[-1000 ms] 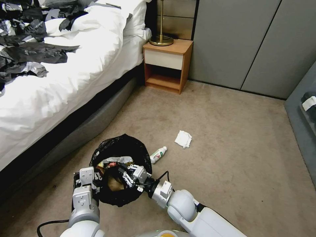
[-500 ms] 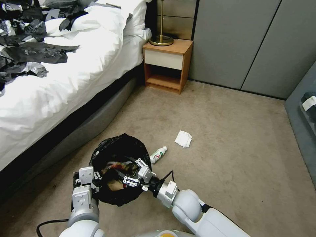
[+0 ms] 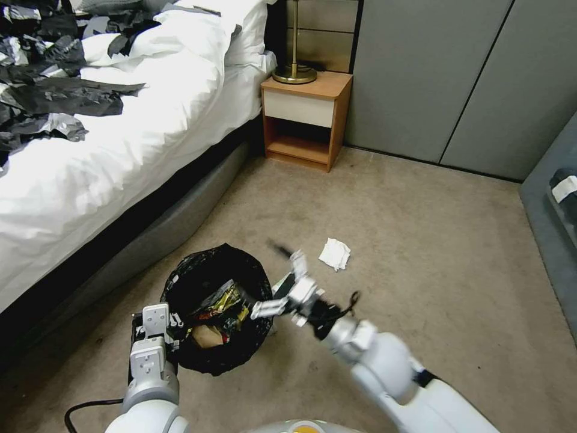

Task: Pick up the trash bin, then pick up the garbage from the floor and place it into the trash bin.

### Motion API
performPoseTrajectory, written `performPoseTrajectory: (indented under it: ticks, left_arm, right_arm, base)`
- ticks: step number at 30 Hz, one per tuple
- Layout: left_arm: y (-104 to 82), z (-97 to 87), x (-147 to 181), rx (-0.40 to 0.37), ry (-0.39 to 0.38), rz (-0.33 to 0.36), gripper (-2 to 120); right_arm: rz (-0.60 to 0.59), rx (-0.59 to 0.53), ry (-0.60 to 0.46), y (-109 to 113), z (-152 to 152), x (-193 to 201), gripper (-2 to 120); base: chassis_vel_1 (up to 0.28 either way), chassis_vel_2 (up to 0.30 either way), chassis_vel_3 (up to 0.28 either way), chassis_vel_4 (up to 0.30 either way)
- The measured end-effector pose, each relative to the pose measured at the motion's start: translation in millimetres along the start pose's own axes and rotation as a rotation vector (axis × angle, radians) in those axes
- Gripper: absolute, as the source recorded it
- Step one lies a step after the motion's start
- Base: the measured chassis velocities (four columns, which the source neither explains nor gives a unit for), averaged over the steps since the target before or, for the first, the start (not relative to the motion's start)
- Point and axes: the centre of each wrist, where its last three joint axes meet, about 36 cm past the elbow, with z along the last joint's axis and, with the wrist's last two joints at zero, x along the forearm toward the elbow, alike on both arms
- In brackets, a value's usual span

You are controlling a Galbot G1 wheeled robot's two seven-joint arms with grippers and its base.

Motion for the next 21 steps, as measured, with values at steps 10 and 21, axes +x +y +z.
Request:
performPoseTrajectory:
  ticks: [10,21]
  left_arm:
    - [3.0,-1.6,1.1,0.005,-0.002,0.004,0]
    - [5.7,-4.7,5.7,0.007,-0.008,0.009,0]
  right_arm:
    - [0.316,0.032,0.101,4.4,23.6,63.4,100]
    - [0.347,0.02,0.16,9.8,42.8,76.2,100]
  base:
    - [0.0,0.0,0.0,0.0]
    - [0.0,0.0,0.0,0.0]
